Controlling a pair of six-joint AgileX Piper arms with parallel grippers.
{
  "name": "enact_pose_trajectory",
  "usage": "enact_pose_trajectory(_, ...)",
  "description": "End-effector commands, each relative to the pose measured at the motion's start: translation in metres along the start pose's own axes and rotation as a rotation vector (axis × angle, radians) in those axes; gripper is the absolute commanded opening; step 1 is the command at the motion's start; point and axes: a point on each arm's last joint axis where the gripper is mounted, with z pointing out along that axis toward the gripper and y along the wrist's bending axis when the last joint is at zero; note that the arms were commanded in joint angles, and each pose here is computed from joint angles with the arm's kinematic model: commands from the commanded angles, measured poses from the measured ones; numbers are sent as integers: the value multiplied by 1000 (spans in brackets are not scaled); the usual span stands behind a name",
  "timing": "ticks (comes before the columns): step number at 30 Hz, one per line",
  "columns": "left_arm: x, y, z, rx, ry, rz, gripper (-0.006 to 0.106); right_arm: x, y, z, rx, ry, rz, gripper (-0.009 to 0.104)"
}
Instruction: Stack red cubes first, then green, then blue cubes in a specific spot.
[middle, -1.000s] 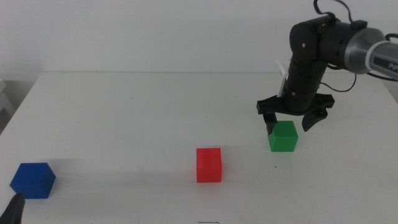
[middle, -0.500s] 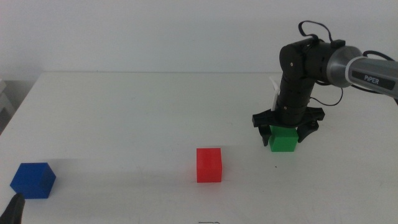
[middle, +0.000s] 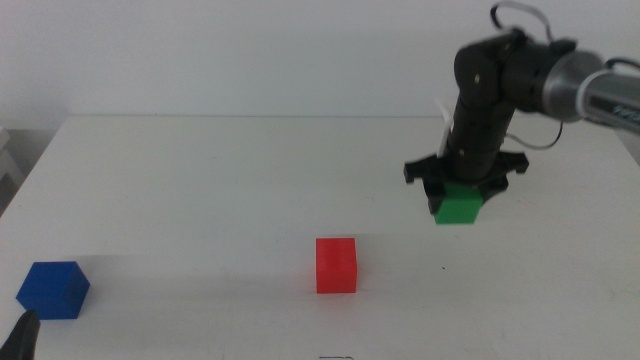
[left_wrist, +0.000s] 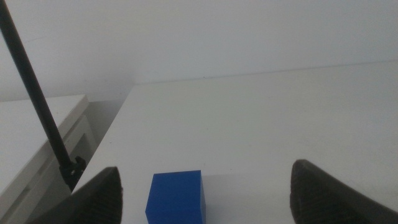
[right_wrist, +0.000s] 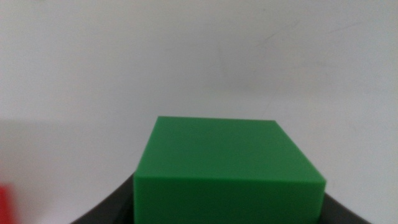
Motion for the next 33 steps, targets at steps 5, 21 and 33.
enact_pose_trajectory(5, -10, 1, -2, -8, -107, -24, 91, 28, 35, -98, -26, -161, 7, -1)
enact_pose_trajectory(21, -10, 1, -2, -8, -107, -24, 91, 59, 128, -89, -39, -120, 18, -1)
enact_pose_trajectory(33, -10, 1, -2, -8, -107, -24, 91, 66, 142, -78, -46, -88, -10, -1)
